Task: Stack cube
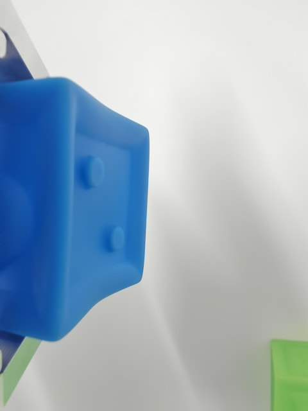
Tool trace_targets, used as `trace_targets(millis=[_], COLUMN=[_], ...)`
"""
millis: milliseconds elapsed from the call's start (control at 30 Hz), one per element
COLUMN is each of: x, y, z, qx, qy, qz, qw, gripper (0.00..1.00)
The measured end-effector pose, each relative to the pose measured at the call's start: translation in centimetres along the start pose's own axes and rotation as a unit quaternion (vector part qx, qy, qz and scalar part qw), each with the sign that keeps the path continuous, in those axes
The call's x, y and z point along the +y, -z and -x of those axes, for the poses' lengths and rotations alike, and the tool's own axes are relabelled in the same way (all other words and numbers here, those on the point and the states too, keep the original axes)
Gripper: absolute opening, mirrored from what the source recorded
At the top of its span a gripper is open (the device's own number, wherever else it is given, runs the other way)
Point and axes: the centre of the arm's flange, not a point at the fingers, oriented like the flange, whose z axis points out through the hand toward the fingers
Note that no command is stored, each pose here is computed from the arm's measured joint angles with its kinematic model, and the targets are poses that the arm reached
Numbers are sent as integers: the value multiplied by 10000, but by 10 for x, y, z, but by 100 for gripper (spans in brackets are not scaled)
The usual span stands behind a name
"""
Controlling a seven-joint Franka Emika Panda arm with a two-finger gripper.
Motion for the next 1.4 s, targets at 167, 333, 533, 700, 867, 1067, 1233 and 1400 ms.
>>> trace_targets(millis=[167, 333, 533, 700, 867, 1067, 1233, 1400], x=[0, 0, 0, 0, 0, 0, 0, 0], y=[3, 6, 9, 12, 15, 19, 22, 25], z=[-10, -20, -31, -39, -48, -59, -69, -78], qx=[-1, 1, 2, 4, 4, 5, 9, 8], qy=[7, 19, 33, 40, 48, 61, 69, 78], qz=[4, 6, 6, 2, 2, 2, -2, -1], qw=[10000, 10000, 10000, 10000, 10000, 10000, 10000, 10000], gripper=[0, 0, 0, 0, 0, 0, 0, 0])
